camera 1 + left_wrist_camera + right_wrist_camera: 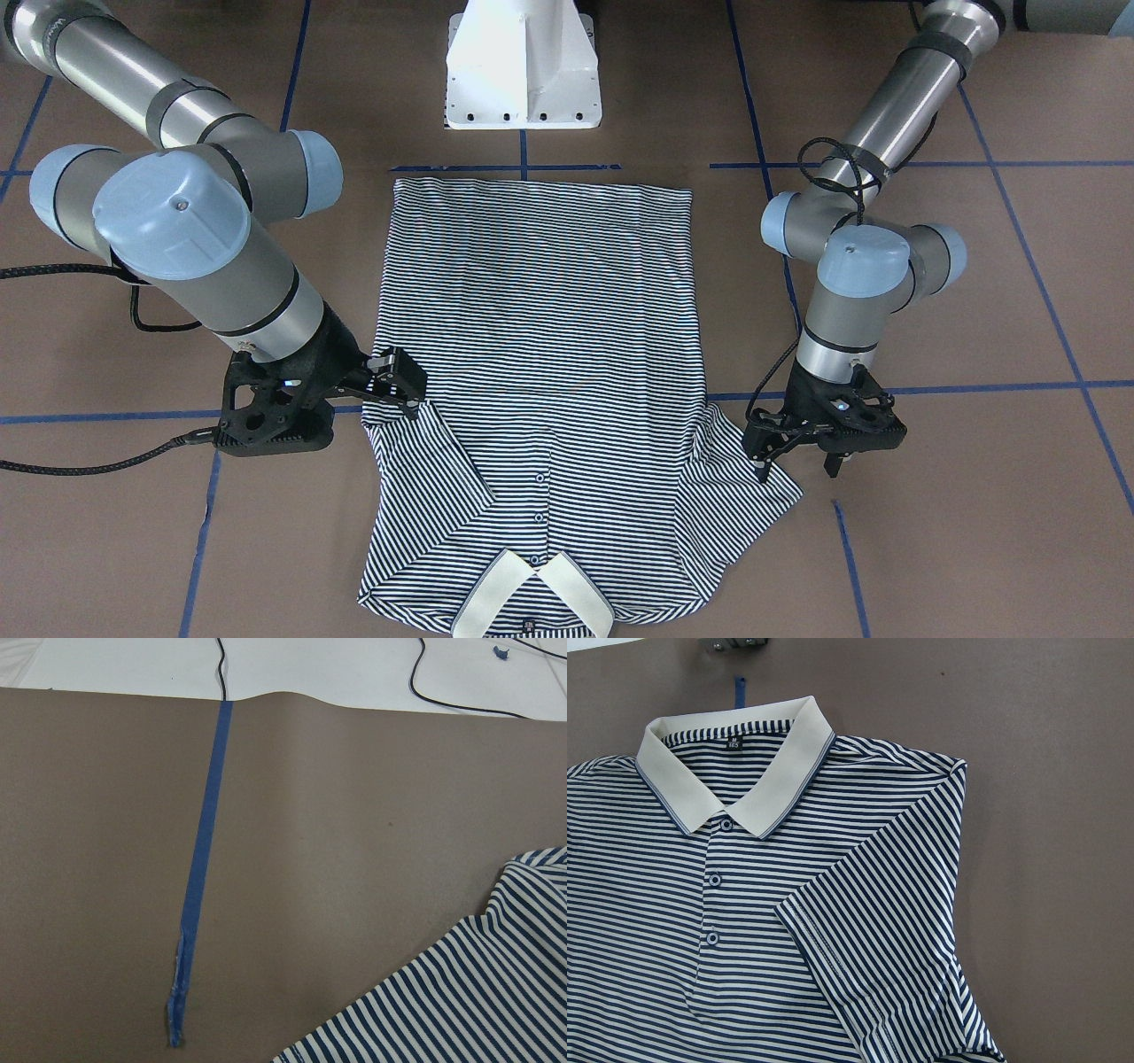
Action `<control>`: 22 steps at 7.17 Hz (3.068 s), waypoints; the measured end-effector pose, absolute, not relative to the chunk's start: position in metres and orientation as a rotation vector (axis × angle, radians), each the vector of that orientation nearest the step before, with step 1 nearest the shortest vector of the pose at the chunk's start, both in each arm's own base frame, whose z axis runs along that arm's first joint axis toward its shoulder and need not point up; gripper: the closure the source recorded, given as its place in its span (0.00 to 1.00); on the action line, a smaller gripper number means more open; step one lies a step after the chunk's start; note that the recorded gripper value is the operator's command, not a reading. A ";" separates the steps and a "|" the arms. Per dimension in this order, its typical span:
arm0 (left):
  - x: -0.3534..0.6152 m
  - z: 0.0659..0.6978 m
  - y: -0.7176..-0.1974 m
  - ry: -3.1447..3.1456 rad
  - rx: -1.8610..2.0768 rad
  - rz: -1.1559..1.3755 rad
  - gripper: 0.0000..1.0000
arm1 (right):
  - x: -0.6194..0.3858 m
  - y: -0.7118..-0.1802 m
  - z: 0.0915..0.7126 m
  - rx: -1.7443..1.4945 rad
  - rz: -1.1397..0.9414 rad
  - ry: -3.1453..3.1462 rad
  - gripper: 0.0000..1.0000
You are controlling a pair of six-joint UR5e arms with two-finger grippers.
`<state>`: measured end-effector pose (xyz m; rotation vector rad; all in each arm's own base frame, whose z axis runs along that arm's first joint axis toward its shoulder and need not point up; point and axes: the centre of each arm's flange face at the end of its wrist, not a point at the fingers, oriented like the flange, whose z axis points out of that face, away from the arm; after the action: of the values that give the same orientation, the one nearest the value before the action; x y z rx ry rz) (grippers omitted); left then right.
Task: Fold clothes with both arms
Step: 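Reach the left gripper to the sleeve nearest it while the right gripper holds position, then fold the sleeve nearest the left gripper inward over the shirt body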
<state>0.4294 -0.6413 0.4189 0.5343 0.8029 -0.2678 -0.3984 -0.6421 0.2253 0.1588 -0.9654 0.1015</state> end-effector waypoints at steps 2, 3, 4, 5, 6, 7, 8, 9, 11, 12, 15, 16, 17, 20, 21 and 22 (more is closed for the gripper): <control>0.438 0.427 -0.646 0.803 0.535 -0.265 0.04 | -0.402 -0.642 0.227 0.164 0.103 -0.958 0.00; 0.440 0.432 -0.649 0.805 0.538 -0.264 0.06 | -0.403 -0.642 0.227 0.165 0.103 -0.956 0.00; 0.442 0.435 -0.651 0.805 0.538 -0.263 0.09 | -0.403 -0.642 0.227 0.165 0.103 -0.955 0.00; 0.443 0.438 -0.653 0.804 0.538 -0.264 0.11 | -0.404 -0.642 0.228 0.164 0.102 -0.954 0.00; 0.444 0.440 -0.654 0.802 0.537 -0.264 0.13 | -0.404 -0.642 0.228 0.165 0.101 -0.954 0.00; 0.445 0.441 -0.656 0.801 0.537 -0.265 0.20 | -0.404 -0.642 0.228 0.165 0.100 -0.954 0.00; 0.445 0.441 -0.657 0.800 0.537 -0.266 0.35 | -0.404 -0.642 0.228 0.166 0.099 -0.953 0.00; 0.445 0.440 -0.658 0.800 0.537 -0.267 0.48 | -0.404 -0.642 0.229 0.166 0.097 -0.952 0.00; 0.445 0.438 -0.660 0.802 0.540 -0.268 0.77 | -0.404 -0.642 0.229 0.169 0.092 -0.952 0.00; 0.445 0.436 -0.661 0.803 0.541 -0.269 0.93 | -0.404 -0.642 0.229 0.169 0.091 -0.951 0.00; 0.445 0.425 -0.665 0.811 0.547 -0.267 1.00 | -0.404 -0.642 0.231 0.169 0.091 -0.950 0.00; 0.447 0.413 -0.669 0.813 0.548 -0.265 1.00 | -0.404 -0.642 0.231 0.168 0.090 -0.949 0.00; 0.451 0.391 -0.675 0.799 0.537 -0.260 1.00 | -0.404 -0.642 0.232 0.168 0.090 -0.948 0.00; 0.465 0.288 -0.687 0.748 0.482 -0.226 1.00 | -0.405 -0.641 0.238 0.163 0.088 -0.943 0.00; 0.473 0.266 -0.685 0.764 0.463 -0.240 1.00 | -0.405 -0.641 0.241 0.162 0.085 -0.941 0.00; 0.485 0.253 -0.681 0.781 0.443 -0.260 1.00 | -0.404 -0.641 0.242 0.163 0.084 -0.940 0.00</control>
<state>0.4849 -0.6811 0.2529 0.4430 0.7811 -0.2598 -0.4045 -0.6407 0.2419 0.1627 -0.9402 0.0839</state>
